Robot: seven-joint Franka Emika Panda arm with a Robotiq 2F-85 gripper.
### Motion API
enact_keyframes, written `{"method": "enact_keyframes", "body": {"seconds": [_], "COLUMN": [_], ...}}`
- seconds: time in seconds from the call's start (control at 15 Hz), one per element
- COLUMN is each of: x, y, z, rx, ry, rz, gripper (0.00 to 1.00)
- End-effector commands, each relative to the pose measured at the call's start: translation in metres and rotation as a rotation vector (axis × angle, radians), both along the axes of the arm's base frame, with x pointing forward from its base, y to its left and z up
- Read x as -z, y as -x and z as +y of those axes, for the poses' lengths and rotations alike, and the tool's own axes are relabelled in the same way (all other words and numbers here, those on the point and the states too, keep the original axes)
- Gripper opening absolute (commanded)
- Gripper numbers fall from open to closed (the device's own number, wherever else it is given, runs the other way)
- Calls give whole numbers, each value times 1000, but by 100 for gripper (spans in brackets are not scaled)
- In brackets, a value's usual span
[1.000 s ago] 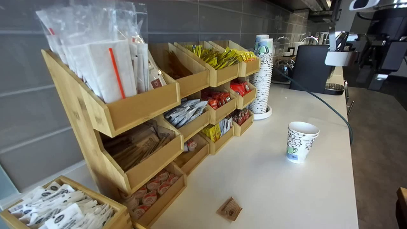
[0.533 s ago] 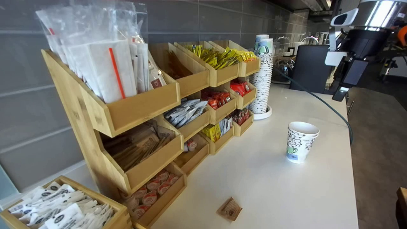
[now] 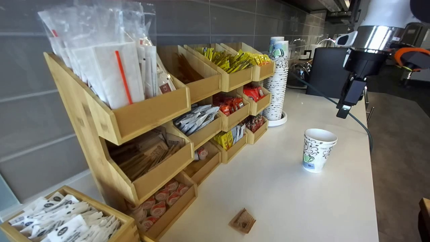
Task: Unstack the two coffee cups.
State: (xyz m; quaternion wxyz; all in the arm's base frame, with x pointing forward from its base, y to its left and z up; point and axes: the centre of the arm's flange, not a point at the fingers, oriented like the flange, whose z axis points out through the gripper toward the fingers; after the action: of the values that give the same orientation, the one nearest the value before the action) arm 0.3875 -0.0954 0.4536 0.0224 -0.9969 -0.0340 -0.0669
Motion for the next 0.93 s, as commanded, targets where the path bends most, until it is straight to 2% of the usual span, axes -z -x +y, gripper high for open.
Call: {"method": "enact_keyframes", "body": {"seconds": [0.0, 0.33, 0.87], "x": [20, 43, 63], "y": [-13, -22, -36], "z": [-4, -1, -3], "rx": [16, 26, 55], "ry": [-23, -33, -56], "rz": [11, 43, 24], "gripper": [100, 100, 100]}}
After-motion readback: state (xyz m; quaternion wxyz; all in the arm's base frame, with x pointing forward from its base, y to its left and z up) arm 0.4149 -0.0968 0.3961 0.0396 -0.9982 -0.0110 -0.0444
